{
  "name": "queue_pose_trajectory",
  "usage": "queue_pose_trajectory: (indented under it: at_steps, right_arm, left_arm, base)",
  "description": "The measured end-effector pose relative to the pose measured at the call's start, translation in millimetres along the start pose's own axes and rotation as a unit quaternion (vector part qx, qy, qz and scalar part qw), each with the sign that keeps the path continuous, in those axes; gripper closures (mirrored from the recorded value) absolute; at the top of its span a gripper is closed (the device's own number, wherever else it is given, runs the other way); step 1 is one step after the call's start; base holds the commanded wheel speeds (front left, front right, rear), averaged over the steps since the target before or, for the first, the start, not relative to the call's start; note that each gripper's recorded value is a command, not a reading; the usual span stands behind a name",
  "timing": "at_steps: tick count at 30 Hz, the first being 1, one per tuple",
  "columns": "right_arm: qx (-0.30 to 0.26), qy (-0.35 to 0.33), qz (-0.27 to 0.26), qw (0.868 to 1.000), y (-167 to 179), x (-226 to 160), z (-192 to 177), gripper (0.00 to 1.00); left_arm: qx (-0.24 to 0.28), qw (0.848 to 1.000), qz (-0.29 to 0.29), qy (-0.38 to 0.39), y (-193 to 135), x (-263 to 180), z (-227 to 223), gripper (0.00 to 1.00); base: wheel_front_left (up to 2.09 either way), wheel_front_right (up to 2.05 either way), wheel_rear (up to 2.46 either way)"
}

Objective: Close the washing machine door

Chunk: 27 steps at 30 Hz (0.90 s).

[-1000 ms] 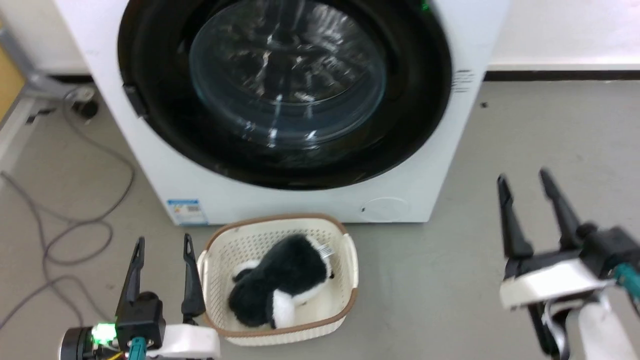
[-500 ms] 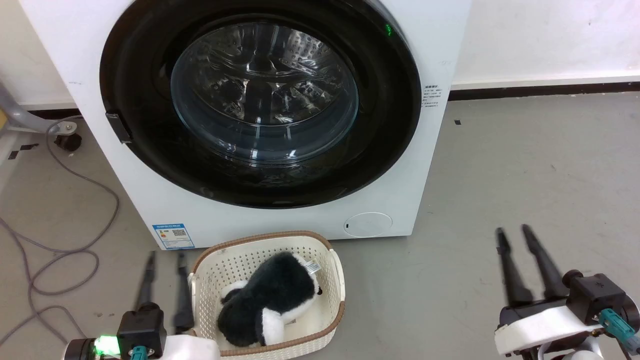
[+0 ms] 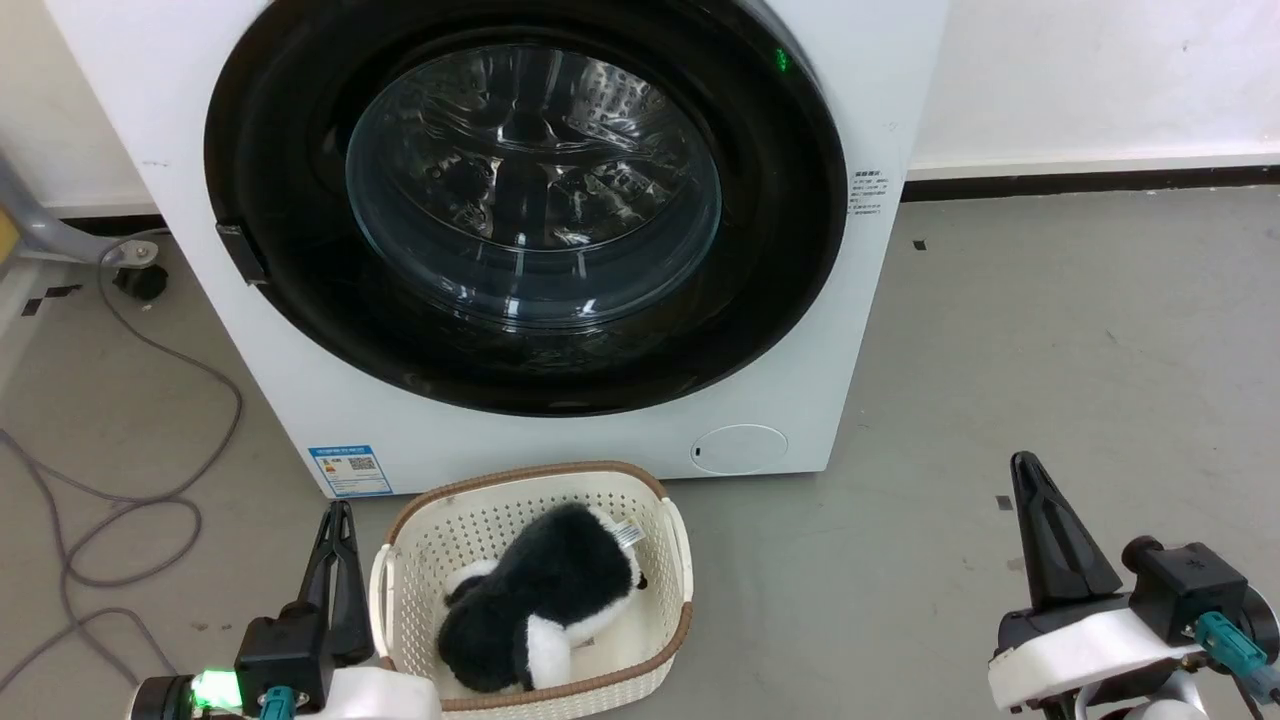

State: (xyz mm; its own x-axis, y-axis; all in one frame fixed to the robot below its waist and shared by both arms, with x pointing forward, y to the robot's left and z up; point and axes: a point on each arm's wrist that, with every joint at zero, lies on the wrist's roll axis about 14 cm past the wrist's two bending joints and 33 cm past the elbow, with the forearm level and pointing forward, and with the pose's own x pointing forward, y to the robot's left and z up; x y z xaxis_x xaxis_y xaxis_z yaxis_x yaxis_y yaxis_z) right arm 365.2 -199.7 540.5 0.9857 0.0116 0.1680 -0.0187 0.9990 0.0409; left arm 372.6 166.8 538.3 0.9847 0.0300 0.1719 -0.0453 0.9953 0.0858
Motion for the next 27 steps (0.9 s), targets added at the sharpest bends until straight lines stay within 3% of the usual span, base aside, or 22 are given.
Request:
queue_pose_trajectory:
  at_steps: [27]
  right_arm:
    - [-0.009,0.016,0.016,1.000,9.8,5.6,-0.4,1.00]
  left_arm:
    - [-0.007,1.000,-0.005,0.027,2.5,-1.9,-6.3,1.00]
  base:
    - [0.00,0.00,0.00]
